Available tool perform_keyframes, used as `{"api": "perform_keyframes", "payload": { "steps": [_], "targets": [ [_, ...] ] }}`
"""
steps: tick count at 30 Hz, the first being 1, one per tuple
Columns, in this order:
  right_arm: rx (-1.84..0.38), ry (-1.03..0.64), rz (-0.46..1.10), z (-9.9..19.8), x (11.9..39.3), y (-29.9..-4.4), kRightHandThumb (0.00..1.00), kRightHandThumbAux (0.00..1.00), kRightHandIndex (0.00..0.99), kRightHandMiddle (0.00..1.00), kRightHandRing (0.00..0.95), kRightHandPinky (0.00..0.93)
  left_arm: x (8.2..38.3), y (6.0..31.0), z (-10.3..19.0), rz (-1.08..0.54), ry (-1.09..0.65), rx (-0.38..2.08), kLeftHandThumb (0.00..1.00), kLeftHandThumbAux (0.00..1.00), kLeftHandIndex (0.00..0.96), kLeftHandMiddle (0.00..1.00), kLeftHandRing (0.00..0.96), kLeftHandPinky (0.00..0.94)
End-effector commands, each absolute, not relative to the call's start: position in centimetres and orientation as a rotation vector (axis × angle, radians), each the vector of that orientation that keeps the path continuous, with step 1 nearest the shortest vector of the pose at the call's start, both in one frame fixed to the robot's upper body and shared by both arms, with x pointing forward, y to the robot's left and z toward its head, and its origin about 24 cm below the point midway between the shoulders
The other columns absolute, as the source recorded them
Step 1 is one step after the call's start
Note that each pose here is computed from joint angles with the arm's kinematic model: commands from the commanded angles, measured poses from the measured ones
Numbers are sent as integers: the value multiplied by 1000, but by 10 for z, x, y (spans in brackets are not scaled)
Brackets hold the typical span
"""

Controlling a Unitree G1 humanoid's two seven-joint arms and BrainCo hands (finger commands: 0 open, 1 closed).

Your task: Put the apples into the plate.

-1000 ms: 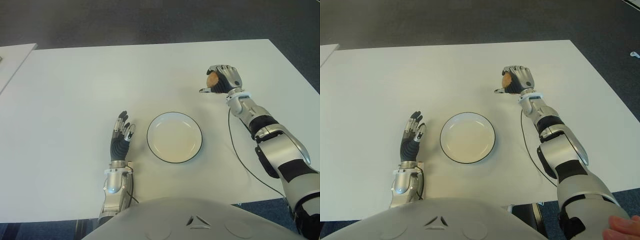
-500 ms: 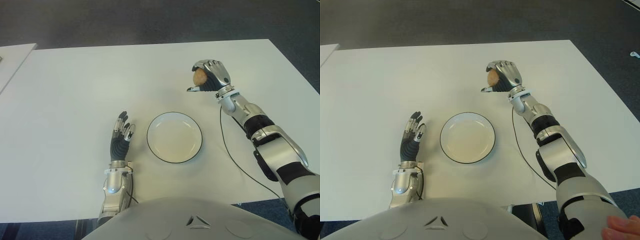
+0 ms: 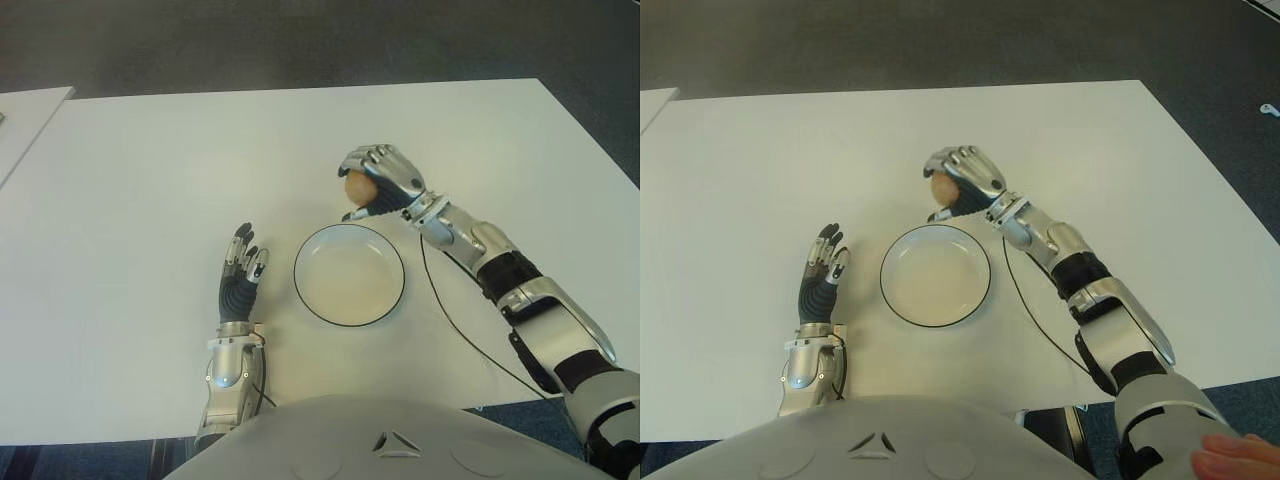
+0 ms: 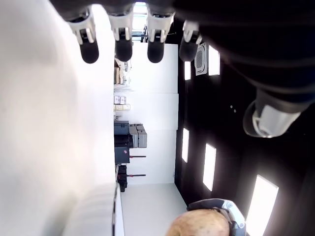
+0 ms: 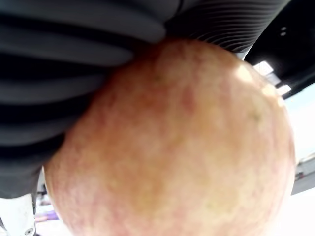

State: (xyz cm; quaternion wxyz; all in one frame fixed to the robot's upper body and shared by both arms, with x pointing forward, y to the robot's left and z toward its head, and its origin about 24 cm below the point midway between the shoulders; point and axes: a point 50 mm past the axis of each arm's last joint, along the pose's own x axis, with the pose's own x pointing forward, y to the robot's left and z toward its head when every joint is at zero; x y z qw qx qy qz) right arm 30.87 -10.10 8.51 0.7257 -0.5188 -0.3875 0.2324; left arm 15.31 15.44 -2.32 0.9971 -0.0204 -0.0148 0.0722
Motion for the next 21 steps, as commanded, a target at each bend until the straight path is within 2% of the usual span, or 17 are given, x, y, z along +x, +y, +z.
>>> {"api": "perform_keyframes", "payload": {
  "steps": [1, 11, 21],
  "targets": [
    [-1148, -905, 601, 84, 295, -94, 857, 676, 399, 531, 841, 813, 146, 152, -37, 149, 54, -60, 17, 432, 0, 0, 0, 0],
    [-1149, -1037, 780, 80, 262, -79, 855, 675, 399, 533, 821, 804, 145, 150, -37, 157, 57, -76, 3, 457, 0, 0, 0, 0],
    [-1191, -1066, 901, 79, 255, -80, 854, 676, 398, 532, 818, 807, 143, 148, -36, 160, 53, -62, 0, 486, 0, 0, 0, 0]
  ]
}}
